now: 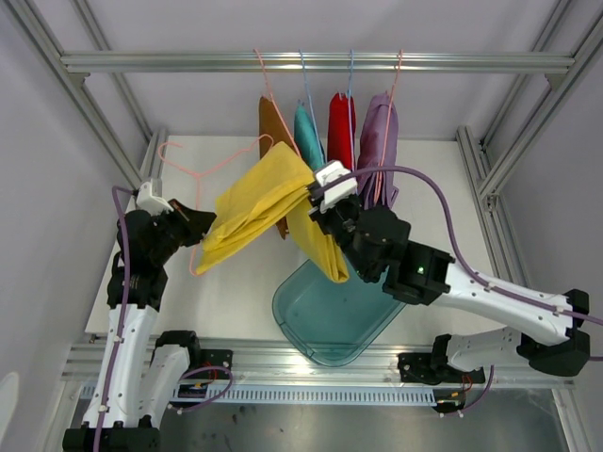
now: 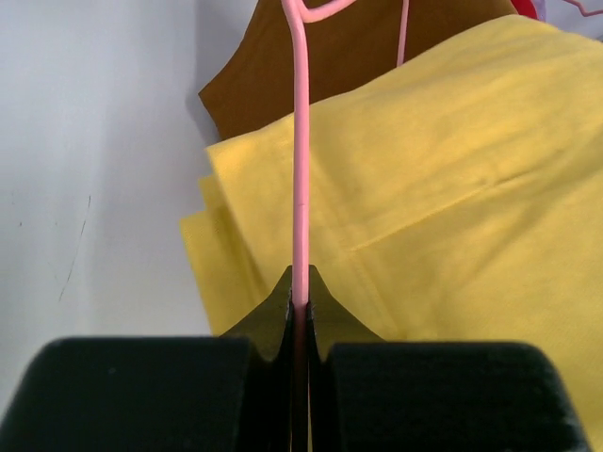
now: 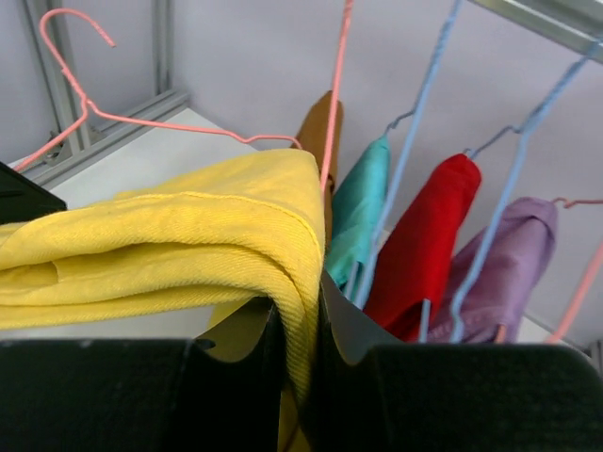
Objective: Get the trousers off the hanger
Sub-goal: Remove the trousers from the hanger, then place the trousers in the bin.
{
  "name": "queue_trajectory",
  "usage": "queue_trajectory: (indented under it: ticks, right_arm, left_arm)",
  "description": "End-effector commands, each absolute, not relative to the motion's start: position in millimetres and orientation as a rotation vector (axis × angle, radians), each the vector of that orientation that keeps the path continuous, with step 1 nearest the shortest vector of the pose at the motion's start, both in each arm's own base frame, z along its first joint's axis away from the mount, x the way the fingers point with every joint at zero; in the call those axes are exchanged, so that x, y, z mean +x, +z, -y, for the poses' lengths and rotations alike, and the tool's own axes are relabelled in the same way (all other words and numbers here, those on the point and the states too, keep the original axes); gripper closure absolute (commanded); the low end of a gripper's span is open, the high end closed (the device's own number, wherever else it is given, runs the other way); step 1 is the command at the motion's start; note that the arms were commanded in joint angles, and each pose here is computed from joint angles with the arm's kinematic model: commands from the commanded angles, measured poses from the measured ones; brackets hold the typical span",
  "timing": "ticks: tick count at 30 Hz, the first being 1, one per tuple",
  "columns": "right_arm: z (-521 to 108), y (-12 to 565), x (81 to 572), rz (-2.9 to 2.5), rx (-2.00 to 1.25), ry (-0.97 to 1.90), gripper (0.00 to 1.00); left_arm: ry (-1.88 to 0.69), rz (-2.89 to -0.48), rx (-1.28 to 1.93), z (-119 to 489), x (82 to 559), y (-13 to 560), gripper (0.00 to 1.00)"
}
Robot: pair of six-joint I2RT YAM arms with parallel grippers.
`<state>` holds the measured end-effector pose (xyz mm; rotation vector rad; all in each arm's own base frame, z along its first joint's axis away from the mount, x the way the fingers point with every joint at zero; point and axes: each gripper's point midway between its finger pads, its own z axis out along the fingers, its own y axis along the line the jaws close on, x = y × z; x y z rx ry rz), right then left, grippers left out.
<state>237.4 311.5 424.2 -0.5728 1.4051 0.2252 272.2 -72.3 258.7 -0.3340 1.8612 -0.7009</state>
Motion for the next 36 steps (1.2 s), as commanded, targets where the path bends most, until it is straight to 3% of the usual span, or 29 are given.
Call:
queue_trajectory:
  ticks: [1, 11, 24, 36]
  right_arm:
    - [-236, 513, 230, -1.29, -0.281, 0.278, 1.0]
    - [-174, 501, 222, -1.312, -0.197, 0.238, 1.0]
    - [-150, 387, 226, -1.482, -0.181, 0.203, 1.0]
    - [-125, 359, 226, -1.502, -0.117, 0.204, 1.0]
  left_arm:
    - [-0.661, -1.793, -0.317, 64, 279, 275, 0.99]
    - [-0.65, -1.794, -0.314, 63, 279, 275, 1.0]
    - [-0.671, -1.812, -0.295, 67, 280, 274, 0.99]
    - [-0.692, -1.814, -0.284, 70, 279, 274, 0.99]
